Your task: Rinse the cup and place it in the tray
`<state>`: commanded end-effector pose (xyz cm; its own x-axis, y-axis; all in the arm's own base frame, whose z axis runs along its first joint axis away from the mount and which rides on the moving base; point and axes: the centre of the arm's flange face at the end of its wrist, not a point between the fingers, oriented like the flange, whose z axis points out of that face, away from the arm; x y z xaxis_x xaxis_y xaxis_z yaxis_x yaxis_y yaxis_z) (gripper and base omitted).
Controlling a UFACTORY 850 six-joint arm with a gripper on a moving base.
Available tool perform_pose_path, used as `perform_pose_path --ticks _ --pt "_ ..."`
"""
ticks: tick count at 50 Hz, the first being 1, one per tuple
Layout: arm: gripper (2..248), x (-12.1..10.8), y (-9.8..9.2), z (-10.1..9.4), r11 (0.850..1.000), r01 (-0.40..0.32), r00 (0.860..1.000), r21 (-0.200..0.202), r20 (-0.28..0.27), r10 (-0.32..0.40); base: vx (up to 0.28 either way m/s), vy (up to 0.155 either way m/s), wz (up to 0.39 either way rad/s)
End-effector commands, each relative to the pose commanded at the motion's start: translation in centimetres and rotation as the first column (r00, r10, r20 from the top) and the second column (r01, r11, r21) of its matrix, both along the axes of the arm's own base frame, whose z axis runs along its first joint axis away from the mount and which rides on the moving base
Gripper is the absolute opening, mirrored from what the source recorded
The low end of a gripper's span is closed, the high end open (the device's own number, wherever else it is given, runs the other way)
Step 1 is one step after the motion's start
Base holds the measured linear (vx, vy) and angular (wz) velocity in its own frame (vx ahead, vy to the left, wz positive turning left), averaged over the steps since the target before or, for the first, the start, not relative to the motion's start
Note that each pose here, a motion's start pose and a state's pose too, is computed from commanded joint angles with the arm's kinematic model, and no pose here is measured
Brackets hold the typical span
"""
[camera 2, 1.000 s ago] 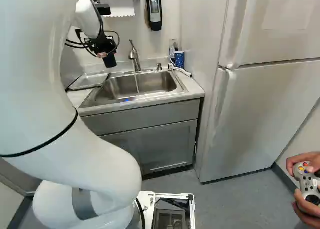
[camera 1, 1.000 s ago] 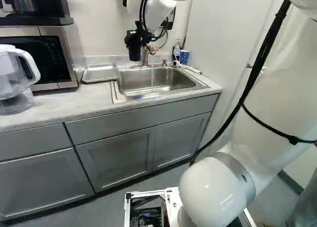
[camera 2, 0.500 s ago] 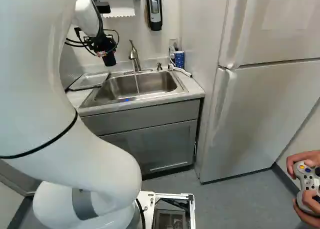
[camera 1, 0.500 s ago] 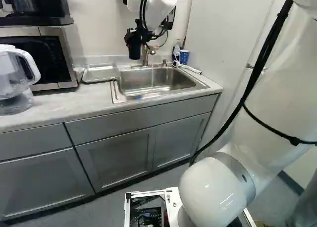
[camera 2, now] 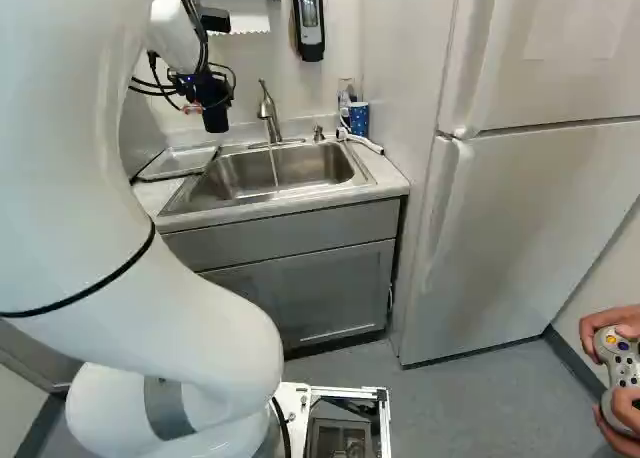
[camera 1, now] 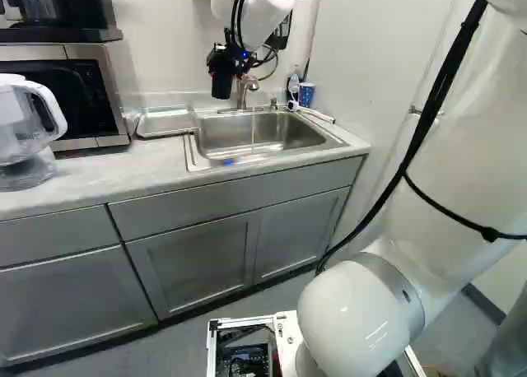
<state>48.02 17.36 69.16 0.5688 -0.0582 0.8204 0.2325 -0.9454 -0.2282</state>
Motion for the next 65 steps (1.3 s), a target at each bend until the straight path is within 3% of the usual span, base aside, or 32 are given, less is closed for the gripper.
perform_pose_path --ticks 16,32,49,65 --pt "124 0.00 0.00 0.00 0.987 0.091 0.995 0.130 -0.059 -0.084 0.000 0.000 0.000" --pt "124 0.00 0.00 0.00 0.950 0.187 0.979 0.251 -0.129 -0.159 0.000 0.000 0.000" --pt "124 0.00 0.00 0.00 0.884 0.291 0.951 0.367 -0.211 -0.225 0.000 0.000 0.000" --pt "124 0.00 0.00 0.00 0.799 0.388 0.915 0.460 -0.295 -0.274 0.000 0.000 0.000"
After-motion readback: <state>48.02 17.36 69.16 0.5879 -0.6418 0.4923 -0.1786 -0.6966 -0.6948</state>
